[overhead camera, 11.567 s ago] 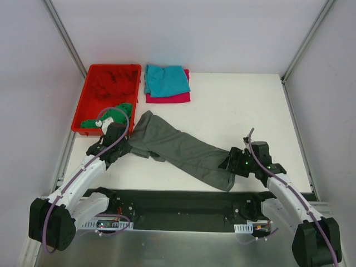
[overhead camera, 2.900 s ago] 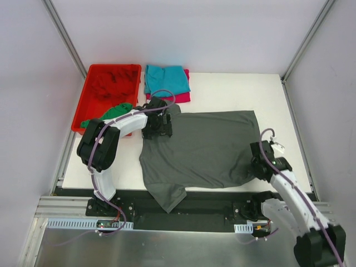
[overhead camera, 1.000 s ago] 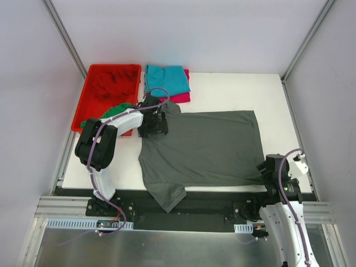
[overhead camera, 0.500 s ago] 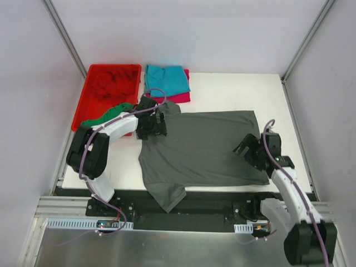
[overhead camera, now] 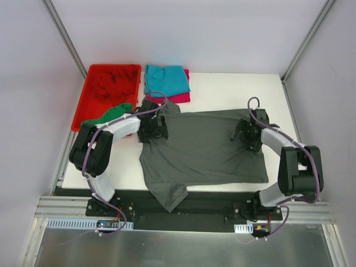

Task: Fold and stack the t-shirts
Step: Flatten out the tshirt, then grap the side of the flattened tshirt closest away from the robot with both arms

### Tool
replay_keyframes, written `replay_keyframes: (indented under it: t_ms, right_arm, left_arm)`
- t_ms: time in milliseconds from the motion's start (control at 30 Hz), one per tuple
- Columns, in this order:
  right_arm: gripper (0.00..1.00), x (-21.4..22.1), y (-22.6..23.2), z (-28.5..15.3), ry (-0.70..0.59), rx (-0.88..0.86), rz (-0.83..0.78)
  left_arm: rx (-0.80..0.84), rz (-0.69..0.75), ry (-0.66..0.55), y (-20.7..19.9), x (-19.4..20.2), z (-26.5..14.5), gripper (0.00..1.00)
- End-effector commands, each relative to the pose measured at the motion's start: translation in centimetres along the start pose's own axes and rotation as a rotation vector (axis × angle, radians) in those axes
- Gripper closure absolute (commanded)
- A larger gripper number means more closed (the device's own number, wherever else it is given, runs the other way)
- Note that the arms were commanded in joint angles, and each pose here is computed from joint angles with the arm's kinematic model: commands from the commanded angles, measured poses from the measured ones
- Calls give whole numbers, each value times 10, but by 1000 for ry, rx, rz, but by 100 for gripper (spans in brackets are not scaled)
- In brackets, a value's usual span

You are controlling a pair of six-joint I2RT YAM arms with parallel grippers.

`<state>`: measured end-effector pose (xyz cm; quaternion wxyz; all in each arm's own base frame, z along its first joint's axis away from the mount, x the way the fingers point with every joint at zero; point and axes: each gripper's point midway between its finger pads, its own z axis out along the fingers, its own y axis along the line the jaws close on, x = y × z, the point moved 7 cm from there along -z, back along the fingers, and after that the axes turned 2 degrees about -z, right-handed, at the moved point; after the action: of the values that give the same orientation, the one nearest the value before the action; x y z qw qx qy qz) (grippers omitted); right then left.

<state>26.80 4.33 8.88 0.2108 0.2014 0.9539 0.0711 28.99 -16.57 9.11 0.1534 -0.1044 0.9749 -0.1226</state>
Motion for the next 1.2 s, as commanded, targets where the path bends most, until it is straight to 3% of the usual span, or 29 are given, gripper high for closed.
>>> replay_keyframes:
  t_ms: [0, 300, 467, 633, 767, 933, 1167]
  right_arm:
    - [4, -17, 2, 15, 4, 1, -9]
    - [4, -38, 14, 19, 12, -110, -30]
    - [4, -42, 7, -1, -45, -69, -68]
    - [4, -40, -7, -33, -144, -16, -46]
    - [4, -28, -22, -61, -283, 35, 19]
    - [4, -1, -44, -81, -358, 78, 93]
    - [4, 25, -62, -88, -400, 101, 136]
  left_arm:
    - [-19, -41, 47, 10, -7, 19, 1]
    - [-55, -79, -48, 18, -56, 21, 1]
    - [-59, -74, -92, 18, -78, 18, 1]
    - [29, -34, -119, 4, -77, -12, 1]
    - [53, 10, -163, -4, -46, -46, 1]
    - [72, 95, -177, -9, 29, -74, 1]
    - [197, 154, 57, 11, 154, -88, 1]
